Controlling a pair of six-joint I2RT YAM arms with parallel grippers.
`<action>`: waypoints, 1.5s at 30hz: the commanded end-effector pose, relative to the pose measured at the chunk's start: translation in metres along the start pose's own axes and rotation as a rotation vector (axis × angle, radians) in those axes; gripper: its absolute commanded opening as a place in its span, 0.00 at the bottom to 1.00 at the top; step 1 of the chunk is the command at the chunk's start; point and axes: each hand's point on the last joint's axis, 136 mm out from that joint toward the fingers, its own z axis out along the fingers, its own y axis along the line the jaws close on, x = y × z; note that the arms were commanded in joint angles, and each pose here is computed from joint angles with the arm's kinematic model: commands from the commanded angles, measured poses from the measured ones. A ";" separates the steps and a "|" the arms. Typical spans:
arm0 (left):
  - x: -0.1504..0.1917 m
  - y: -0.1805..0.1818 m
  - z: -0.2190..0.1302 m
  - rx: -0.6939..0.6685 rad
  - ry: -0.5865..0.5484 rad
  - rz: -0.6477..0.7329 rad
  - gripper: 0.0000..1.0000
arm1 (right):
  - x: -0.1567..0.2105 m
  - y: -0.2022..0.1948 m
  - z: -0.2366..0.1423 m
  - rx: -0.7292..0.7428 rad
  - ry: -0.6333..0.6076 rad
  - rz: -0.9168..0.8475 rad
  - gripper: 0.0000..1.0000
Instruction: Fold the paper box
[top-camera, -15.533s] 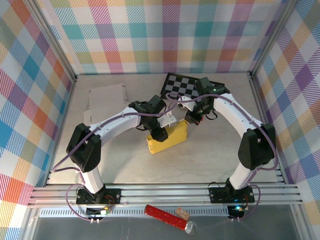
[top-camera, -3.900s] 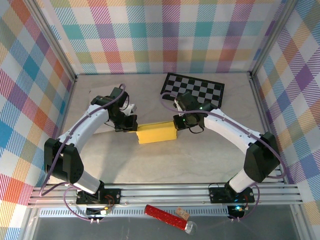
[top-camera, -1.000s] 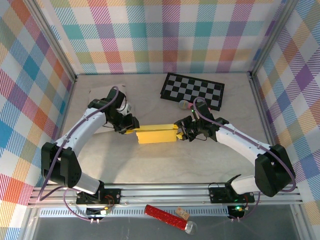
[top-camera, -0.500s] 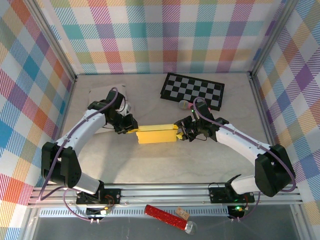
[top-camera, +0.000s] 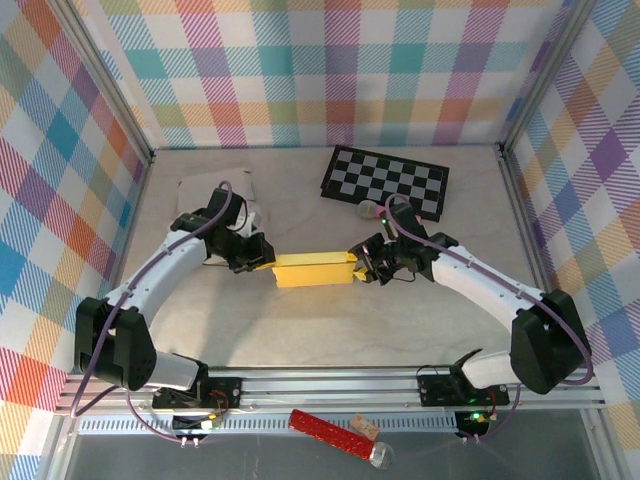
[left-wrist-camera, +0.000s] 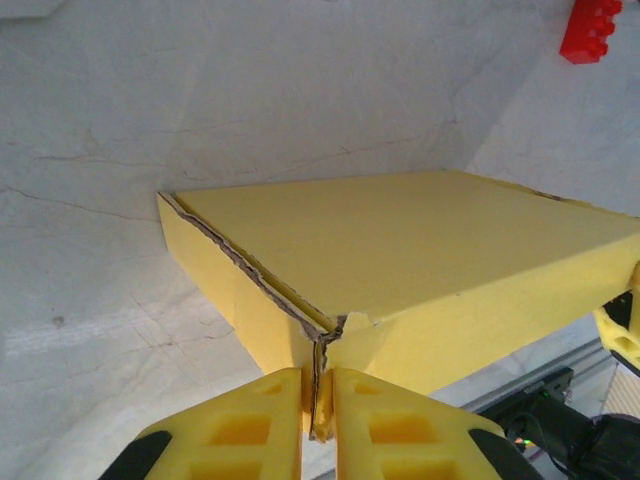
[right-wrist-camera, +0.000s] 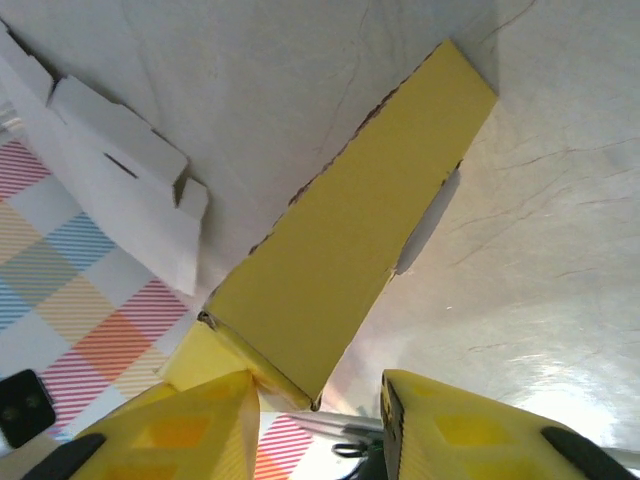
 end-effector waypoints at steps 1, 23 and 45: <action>0.021 0.013 0.012 -0.021 0.062 -0.045 0.13 | -0.015 -0.066 -0.009 0.289 -0.080 -0.016 0.37; 0.055 -0.028 0.041 0.051 0.106 -0.097 0.43 | -0.013 -0.097 -0.034 0.248 -0.107 -0.143 0.48; 0.029 -0.004 0.108 -0.049 0.161 -0.098 0.44 | -0.008 -0.100 0.031 0.183 -0.030 0.123 0.65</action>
